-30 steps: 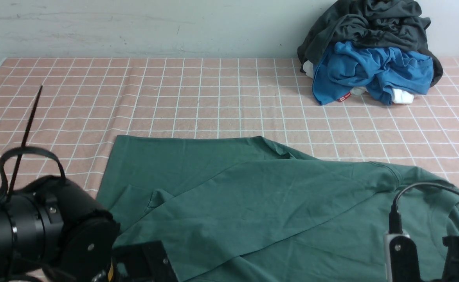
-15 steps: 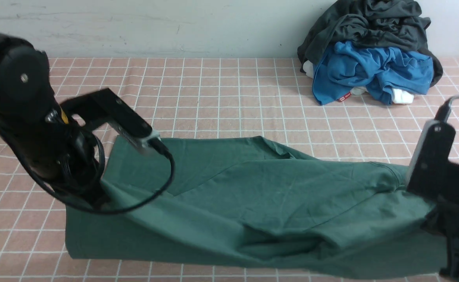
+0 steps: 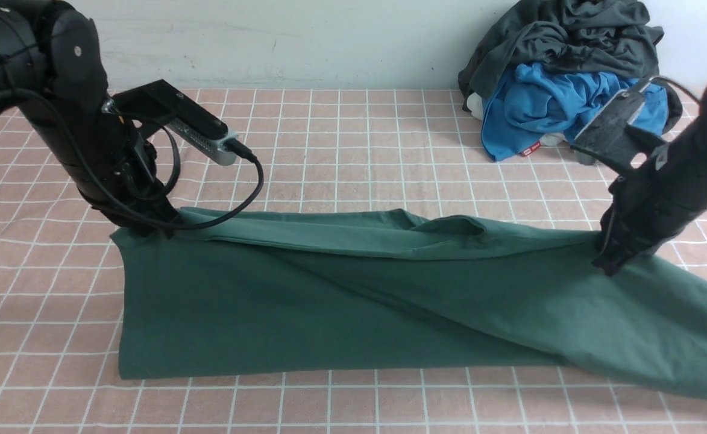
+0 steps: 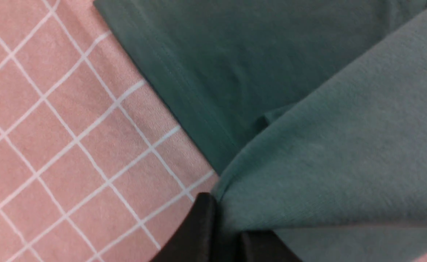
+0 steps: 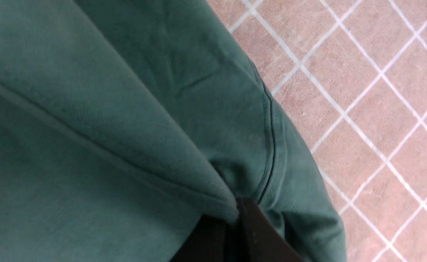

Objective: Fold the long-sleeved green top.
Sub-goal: Use both arms to drag the lower edge of the fabric forward and fold it over the upper edge

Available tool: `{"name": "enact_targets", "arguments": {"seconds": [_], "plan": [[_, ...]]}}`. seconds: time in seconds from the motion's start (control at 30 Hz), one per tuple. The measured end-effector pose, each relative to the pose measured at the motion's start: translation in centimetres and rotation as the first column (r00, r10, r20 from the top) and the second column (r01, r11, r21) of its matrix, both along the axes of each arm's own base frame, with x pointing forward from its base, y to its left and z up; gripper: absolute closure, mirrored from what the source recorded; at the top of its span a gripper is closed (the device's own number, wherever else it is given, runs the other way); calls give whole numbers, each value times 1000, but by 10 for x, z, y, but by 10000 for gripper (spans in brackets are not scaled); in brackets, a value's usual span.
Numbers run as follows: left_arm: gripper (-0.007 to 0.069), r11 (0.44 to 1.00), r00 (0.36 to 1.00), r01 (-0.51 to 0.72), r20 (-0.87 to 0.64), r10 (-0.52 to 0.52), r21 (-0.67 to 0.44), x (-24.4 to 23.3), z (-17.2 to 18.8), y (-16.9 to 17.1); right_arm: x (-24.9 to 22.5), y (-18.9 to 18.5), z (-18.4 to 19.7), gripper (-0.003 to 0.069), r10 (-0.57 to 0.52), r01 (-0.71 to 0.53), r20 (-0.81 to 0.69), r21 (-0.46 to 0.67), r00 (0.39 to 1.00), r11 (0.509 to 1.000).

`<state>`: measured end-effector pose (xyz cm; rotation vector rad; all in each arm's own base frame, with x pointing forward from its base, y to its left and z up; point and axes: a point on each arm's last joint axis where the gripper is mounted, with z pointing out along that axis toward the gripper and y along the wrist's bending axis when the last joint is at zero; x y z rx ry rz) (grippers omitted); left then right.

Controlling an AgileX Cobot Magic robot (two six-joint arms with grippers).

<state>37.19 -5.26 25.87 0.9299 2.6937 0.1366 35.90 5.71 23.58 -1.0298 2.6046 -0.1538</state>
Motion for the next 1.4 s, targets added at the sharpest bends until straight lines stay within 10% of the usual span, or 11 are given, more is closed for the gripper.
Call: {"name": "enact_targets", "arguments": {"seconds": [0.73, 1.1, 1.4], "plan": [[582, 997, 996, 33, 84, -39, 67, 66, -47, -4, 75, 7, -13, 636, 32, -28, 94, -49, 995, 998], [312, 996, 987, -89, 138, 83, 32, 75, -50, 5, 90, 3, -10, 393, -249, 238, 258, 75, 933, 968], [178, 950, 940, -309, 137, 311, -34, 80, -21, 12, 69, 14, 5, 366, -364, 348, 117, 139, 924, 927]]}}
